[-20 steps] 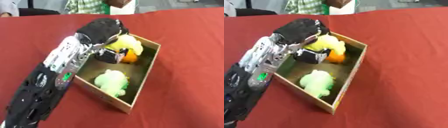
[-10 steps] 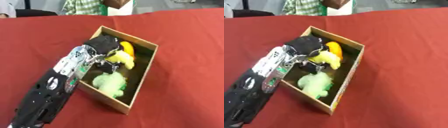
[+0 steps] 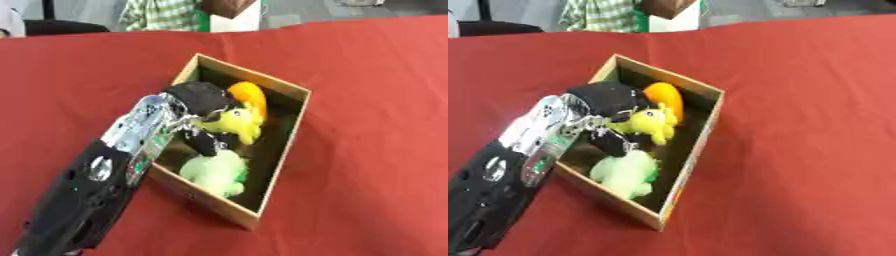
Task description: Pick up objects on the table and place them in the box.
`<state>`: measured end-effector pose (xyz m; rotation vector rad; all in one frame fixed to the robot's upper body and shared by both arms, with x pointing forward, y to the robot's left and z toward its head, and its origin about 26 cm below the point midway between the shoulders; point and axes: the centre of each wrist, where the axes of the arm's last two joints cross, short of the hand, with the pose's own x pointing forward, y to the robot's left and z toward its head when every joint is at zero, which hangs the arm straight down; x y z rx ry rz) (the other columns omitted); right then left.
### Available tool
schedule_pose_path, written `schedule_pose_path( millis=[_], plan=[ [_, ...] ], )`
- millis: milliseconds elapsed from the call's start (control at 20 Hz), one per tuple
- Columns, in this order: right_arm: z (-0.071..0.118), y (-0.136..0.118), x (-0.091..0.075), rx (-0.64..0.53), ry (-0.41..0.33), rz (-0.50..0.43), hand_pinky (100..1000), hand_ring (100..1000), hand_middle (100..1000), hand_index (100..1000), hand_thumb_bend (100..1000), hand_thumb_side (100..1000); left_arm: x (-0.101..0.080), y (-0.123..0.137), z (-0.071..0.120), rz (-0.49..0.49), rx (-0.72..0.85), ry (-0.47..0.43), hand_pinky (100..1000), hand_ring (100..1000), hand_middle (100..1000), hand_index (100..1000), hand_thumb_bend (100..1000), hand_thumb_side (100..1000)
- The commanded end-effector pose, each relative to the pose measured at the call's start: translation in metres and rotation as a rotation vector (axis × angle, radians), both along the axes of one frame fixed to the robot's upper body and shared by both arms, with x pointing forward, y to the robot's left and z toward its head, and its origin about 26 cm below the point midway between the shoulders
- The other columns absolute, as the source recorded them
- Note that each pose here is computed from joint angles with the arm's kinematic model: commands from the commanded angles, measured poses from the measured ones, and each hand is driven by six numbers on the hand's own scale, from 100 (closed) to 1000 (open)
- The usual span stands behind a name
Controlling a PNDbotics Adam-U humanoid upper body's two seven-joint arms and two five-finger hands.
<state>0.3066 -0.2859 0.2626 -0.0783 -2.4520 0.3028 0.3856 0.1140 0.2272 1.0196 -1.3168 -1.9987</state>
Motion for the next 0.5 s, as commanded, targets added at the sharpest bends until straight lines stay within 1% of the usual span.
schedule_pose_path(
  millis=[50, 250, 400, 450, 500],
  plan=[
    [0.008, -0.001, -0.003, -0.007, -0.029, 0.001, 908, 827, 758, 932, 100, 874, -0.003, 0.006, 0.014, 0.027, -0.036, -0.069, 807, 920, 938, 993, 482, 1000],
    [0.008, -0.001, -0.003, -0.005, -0.028, 0.001, 908, 827, 758, 932, 100, 874, -0.007, 0.012, 0.023, 0.048, -0.110, -0.119, 831, 936, 951, 1000, 435, 1000],
    [0.008, -0.001, -0.003, -0.002, -0.028, -0.001, 908, 827, 758, 932, 100, 874, -0.012, 0.019, 0.034, 0.056, -0.223, -0.171, 841, 945, 957, 1000, 370, 1000],
    [0.008, -0.001, -0.003, -0.001, -0.028, -0.001, 908, 827, 758, 932, 100, 874, -0.015, 0.022, 0.039, 0.056, -0.278, -0.196, 840, 943, 951, 1000, 324, 1000],
    [0.008, -0.001, -0.003, 0.001, -0.028, -0.002, 908, 827, 758, 932, 100, 874, -0.018, 0.026, 0.044, 0.051, -0.339, -0.222, 832, 935, 934, 1000, 247, 1000]
  ],
)
